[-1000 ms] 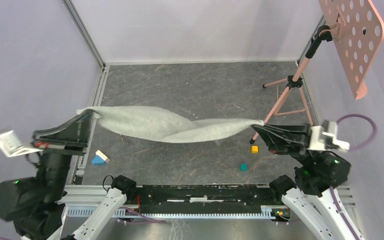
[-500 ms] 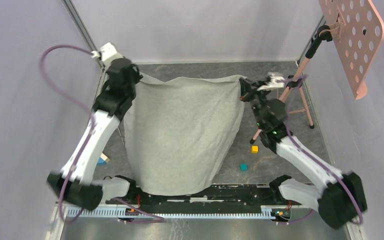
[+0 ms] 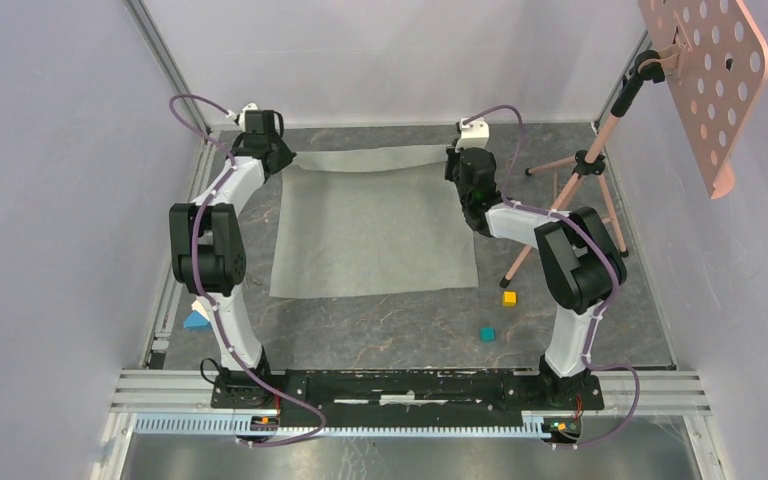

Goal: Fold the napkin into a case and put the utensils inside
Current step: Fold and flatten the napkin at the center of the board.

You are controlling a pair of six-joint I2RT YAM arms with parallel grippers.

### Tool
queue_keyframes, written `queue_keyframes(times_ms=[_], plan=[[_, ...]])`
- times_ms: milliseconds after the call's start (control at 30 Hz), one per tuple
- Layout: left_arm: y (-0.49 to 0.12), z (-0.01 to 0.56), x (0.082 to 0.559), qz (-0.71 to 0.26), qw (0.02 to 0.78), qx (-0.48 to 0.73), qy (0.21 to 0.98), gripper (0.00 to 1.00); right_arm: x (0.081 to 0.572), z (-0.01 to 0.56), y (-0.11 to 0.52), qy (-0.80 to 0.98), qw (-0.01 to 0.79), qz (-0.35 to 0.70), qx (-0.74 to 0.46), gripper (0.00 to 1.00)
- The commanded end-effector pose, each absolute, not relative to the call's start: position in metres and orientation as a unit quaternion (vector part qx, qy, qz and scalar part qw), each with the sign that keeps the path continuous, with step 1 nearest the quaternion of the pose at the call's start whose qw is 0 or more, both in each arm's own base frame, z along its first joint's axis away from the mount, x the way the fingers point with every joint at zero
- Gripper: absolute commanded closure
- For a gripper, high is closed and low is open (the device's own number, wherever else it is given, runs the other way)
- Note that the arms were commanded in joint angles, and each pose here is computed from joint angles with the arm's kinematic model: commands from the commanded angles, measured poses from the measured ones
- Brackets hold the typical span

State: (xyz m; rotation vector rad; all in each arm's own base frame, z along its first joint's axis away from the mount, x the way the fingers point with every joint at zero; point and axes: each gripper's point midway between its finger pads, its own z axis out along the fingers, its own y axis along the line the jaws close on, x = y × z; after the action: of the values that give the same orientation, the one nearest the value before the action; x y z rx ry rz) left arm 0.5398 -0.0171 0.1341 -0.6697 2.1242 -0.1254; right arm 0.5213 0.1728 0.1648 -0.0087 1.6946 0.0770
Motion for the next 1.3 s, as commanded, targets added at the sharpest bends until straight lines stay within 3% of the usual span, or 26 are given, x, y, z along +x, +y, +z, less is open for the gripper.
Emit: queue_keyframes(times_ms=[0, 200, 333, 433, 533, 700, 867, 1267], plan=[[-0.032, 0.163, 0.567, -0.164, 0.459, -0.255, 0.836, 0.98, 0.533, 0.183, 0.194, 0.738, 0.67, 0.068, -0.045, 1.0], [-0.025, 0.147, 0.544, -0.202, 0.396, -0.272, 0.853, 0.98, 0.526, 0.17, 0.183, 0.771, 0.633, 0.049, -0.053, 1.0], [-0.018, 0.128, 0.498, -0.194, 0.318, -0.318, 0.872, 0.98, 0.508, 0.155, 0.173, 0.824, 0.562, 0.031, -0.068, 1.0], [-0.025, 0.108, 0.451, -0.185, 0.244, -0.328, 0.894, 0.98, 0.472, 0.138, 0.171, 0.861, 0.499, 0.047, -0.084, 1.0], [-0.043, 0.091, 0.41, -0.218, 0.209, -0.316, 0.899, 0.98, 0.43, 0.119, 0.166, 0.874, 0.472, 0.078, -0.081, 1.0], [-0.037, 0.061, 0.34, -0.169, 0.155, -0.314, 0.921, 0.98, 0.367, 0.087, 0.175, 0.889, 0.419, 0.149, -0.11, 1.0], [-0.022, 0.054, 0.3, -0.11, 0.147, -0.308, 0.933, 0.98, 0.332, 0.075, 0.172, 0.885, 0.413, 0.172, -0.129, 1.0], [-0.002, 0.054, 0.262, -0.044, 0.153, -0.345, 0.925, 0.98, 0.303, 0.064, 0.161, 0.886, 0.404, 0.167, -0.155, 1.0]])
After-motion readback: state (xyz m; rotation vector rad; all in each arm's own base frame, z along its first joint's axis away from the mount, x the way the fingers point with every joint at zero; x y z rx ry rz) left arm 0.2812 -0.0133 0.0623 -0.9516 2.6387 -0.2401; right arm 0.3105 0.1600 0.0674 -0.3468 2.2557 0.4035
